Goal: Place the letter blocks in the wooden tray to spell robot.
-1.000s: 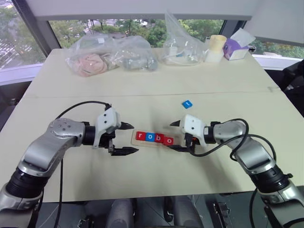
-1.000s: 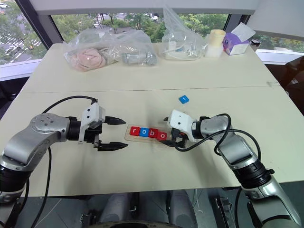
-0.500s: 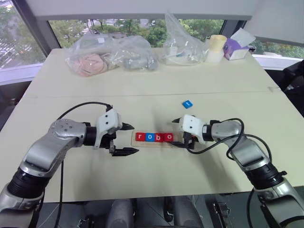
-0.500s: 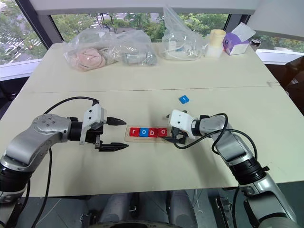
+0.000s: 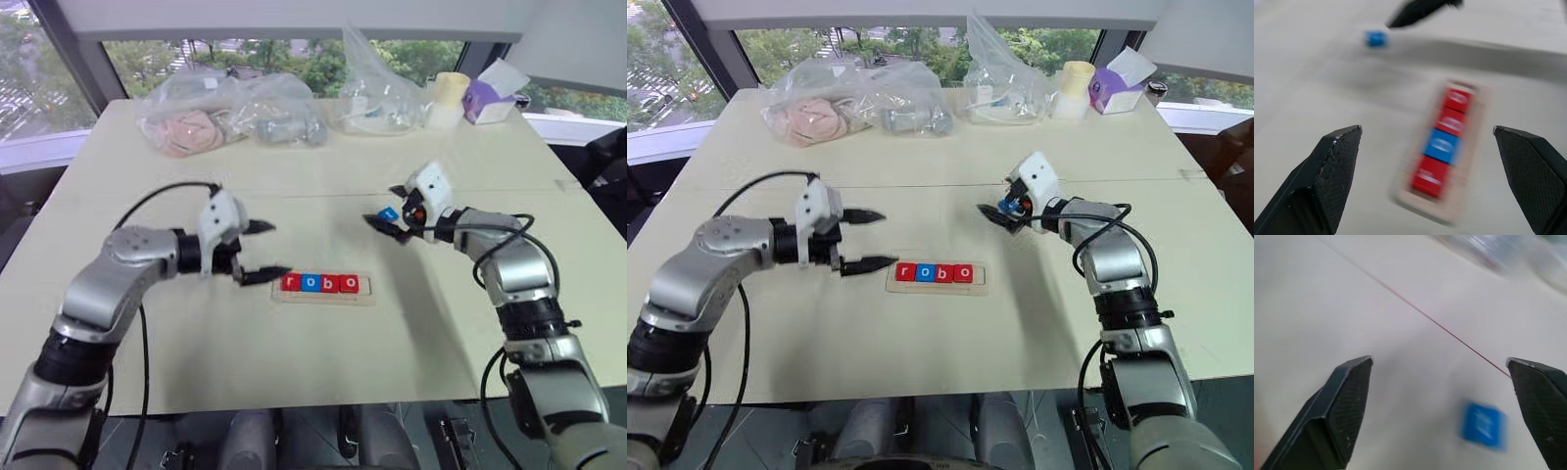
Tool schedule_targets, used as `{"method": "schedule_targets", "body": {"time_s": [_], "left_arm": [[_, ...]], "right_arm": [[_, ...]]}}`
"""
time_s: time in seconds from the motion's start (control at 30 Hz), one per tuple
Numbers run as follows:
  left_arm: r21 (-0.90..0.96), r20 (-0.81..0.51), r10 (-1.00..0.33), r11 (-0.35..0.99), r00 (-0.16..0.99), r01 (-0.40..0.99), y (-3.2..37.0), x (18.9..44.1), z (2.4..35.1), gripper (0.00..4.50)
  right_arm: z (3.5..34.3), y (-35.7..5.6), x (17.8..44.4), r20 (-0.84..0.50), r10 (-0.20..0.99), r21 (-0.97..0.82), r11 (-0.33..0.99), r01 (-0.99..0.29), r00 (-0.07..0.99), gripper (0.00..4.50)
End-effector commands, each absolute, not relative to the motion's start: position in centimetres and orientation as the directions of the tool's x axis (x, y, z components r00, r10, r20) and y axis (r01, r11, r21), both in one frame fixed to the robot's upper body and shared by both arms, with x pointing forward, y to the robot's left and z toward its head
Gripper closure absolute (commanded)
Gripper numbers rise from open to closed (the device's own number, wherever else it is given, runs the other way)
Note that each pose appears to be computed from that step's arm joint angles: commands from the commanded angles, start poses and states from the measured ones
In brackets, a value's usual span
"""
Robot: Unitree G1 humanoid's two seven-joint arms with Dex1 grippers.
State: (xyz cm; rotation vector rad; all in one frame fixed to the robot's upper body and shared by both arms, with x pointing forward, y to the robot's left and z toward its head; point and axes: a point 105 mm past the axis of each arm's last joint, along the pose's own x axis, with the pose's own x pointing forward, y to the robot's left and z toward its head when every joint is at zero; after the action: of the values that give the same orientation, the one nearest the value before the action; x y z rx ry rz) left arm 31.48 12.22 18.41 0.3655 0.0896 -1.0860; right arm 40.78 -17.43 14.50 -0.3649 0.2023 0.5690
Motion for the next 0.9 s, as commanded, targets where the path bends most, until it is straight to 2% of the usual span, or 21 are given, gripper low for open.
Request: {"method": "schedule_targets", "body": {"time_s": [0.03, 0.23, 0.27, 0.37, 0.47, 0.5, 0.6, 0.73, 0.83, 0.9], "left_arm": [[0.311, -0.179, -0.841, 0.444, 0.511, 0.84, 12.0, 32.3, 20.0, 0.0], [0.312, -0.159, -0.832, 0.469, 0.532, 0.827, 11.8, 32.2, 19.8, 0.0], [0.311, -0.161, -0.83, 0.47, 0.534, 0.826, 11.8, 32.1, 19.7, 0.0], [0.311, -0.163, -0.827, 0.475, 0.539, 0.823, 11.8, 32.1, 19.7, 0.0], [0.313, -0.18, -0.824, 0.47, 0.538, 0.825, 11.9, 31.9, 19.2, 0.0], [0.314, -0.183, -0.824, 0.469, 0.537, 0.826, 11.9, 31.9, 19.1, 0.0], [0.312, -0.185, -0.827, 0.463, 0.531, 0.83, 11.7, 31.9, 19.0, 0.0], [0.313, -0.19, -0.834, 0.448, 0.518, 0.837, 11.5, 31.7, 18.9, 0.0], [0.305, -0.195, -0.839, 0.44, 0.507, 0.845, 11.6, 31.5, 18.7, 0.0], [0.301, -0.202, -0.844, 0.429, 0.496, 0.852, 11.4, 31.2, 18.5, 0.0]], "right_arm": [[13.8, -17.7, 42.4, -0.288, 0.419, -0.281, 0.823, -0.494, 0.861, 0.07], [12.2, -16.2, 43.7, -0.308, 0.41, -0.175, 0.863, -0.475, 0.858, 0.07], [11.9, -16.2, 43.7, -0.312, 0.405, -0.18, 0.863, -0.472, 0.86, 0.29], [11.5, -16.5, 43.8, -0.325, 0.389, -0.224, 0.854, -0.469, 0.862, 1.36], [11.3, -16.3, 43.5, -0.328, 0.4, -0.201, 0.856, -0.477, 0.856, 3.05], [11.2, -16.3, 43.4, -0.329, 0.401, -0.195, 0.857, -0.477, 0.855, 3.34], [11.5, -16.4, 43.4, -0.324, 0.385, -0.205, 0.863, -0.461, 0.864, 3.32], [14.2, -18.0, 43.0, -0.233, 0.301, -0.229, 0.907, -0.353, 0.925, 3.32], [15.9, -19.2, 40.7, -0.187, 0.223, -0.213, 0.942, -0.261, 0.957, 3.32], [15.6, -19.2, 38.4, -0.214, 0.211, -0.186, 0.95, -0.252, 0.954, 3.32]]}}
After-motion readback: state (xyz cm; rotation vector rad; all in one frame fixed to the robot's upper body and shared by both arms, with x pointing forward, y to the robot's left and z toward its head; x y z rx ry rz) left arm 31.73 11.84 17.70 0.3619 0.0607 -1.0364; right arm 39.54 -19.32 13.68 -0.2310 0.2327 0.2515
